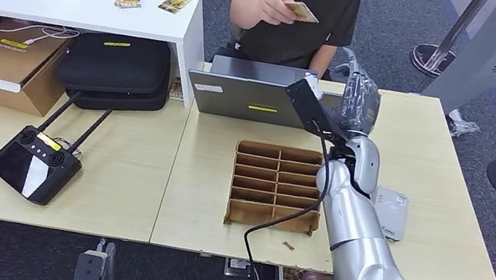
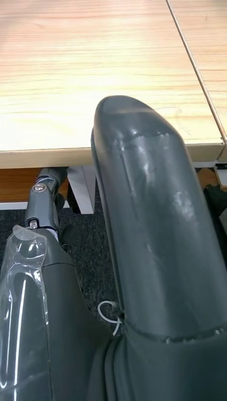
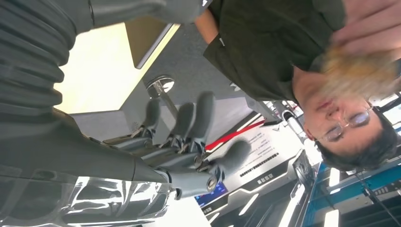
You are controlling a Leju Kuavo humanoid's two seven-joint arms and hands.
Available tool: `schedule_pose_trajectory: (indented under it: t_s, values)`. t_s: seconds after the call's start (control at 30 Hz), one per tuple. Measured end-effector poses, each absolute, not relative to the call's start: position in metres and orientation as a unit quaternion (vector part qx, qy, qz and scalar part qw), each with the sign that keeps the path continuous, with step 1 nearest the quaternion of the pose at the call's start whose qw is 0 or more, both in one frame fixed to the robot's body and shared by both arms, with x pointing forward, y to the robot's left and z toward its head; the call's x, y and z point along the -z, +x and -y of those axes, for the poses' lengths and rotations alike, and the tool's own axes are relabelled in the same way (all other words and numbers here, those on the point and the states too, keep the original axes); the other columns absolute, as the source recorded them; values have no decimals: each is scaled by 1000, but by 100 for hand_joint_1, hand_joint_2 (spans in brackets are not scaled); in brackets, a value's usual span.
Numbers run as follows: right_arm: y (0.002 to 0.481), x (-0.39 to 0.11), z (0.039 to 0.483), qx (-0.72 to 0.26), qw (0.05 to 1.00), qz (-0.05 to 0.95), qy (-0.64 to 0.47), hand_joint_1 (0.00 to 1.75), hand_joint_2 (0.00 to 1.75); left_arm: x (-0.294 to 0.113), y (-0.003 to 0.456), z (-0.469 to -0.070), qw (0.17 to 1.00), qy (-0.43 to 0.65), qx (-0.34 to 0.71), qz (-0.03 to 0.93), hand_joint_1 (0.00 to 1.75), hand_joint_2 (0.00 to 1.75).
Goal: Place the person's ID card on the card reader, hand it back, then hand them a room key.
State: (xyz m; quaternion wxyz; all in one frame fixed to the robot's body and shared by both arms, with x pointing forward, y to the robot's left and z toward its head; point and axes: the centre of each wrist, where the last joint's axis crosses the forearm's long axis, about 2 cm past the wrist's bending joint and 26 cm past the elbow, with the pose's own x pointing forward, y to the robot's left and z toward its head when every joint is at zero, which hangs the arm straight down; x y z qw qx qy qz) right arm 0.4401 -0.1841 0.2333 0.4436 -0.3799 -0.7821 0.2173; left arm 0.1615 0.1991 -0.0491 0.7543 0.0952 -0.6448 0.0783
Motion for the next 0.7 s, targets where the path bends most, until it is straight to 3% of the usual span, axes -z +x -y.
schedule_pose_trajectory:
  t_s: [0.33,0.7]
  values:
    - [400,-223,193,-147,396,818,-390,0,175,51,158,-203,756,122,-82,638,0,0]
    - [254,-212,246,-28,236,844,-481,0,175,57,131,-217,760,214,-102,605,0,0]
